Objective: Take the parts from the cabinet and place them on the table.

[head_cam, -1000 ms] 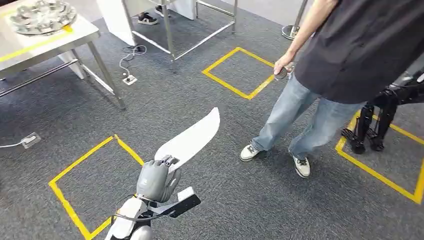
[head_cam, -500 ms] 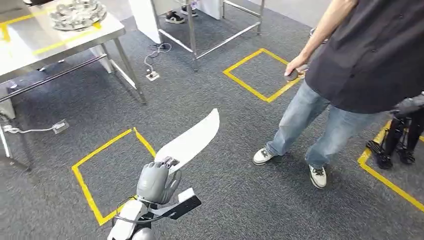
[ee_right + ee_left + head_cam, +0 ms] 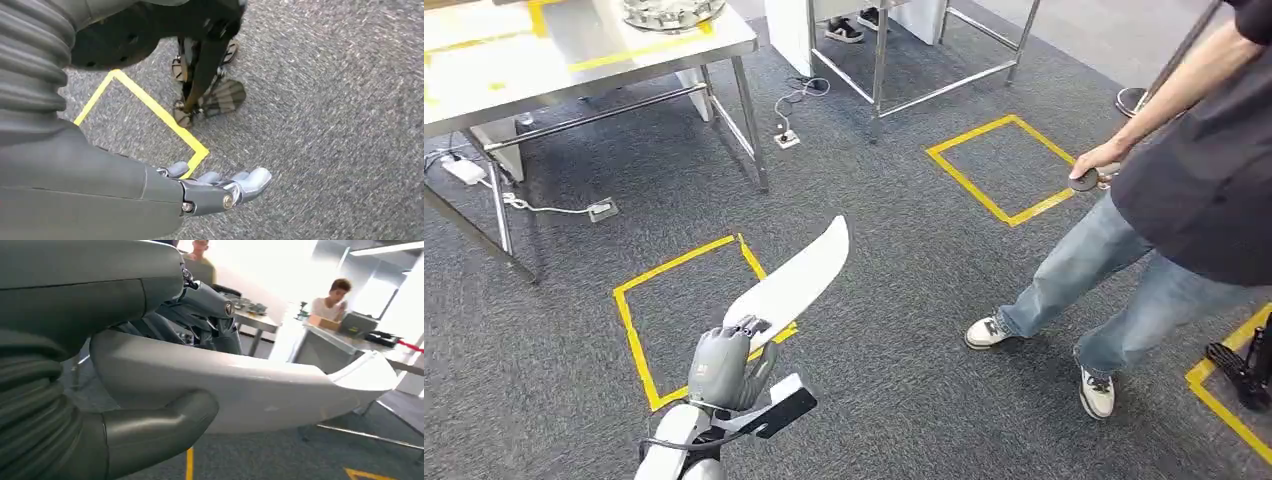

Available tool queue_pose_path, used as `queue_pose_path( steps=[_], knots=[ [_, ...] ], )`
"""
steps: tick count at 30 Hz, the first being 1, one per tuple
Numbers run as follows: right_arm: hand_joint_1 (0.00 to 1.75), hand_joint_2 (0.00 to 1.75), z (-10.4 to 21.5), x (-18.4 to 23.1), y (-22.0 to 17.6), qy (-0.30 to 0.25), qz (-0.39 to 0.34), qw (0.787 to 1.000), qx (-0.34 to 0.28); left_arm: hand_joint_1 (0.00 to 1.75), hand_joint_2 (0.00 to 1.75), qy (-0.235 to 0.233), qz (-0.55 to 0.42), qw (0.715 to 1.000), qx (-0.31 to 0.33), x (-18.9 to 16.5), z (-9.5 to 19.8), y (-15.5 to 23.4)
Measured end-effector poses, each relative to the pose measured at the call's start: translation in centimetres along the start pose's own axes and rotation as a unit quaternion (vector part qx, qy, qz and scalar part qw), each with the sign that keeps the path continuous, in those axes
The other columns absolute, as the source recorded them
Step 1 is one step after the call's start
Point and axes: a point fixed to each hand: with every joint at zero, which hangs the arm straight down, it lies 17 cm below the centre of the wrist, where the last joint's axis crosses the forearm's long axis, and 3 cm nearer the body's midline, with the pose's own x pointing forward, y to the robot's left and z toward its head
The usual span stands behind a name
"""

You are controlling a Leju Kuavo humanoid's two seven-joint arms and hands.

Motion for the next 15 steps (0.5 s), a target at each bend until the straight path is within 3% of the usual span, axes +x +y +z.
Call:
queue_pose_path(
  steps=[15],
  knots=[
    [0.0,1.75,0.1,-0.2,0.2,0.004,-0.004,1.0,0.001,1.75,1.75,-0.004,-0.013,1.0,0.004,0.4,-0.1,1.1]
  ],
)
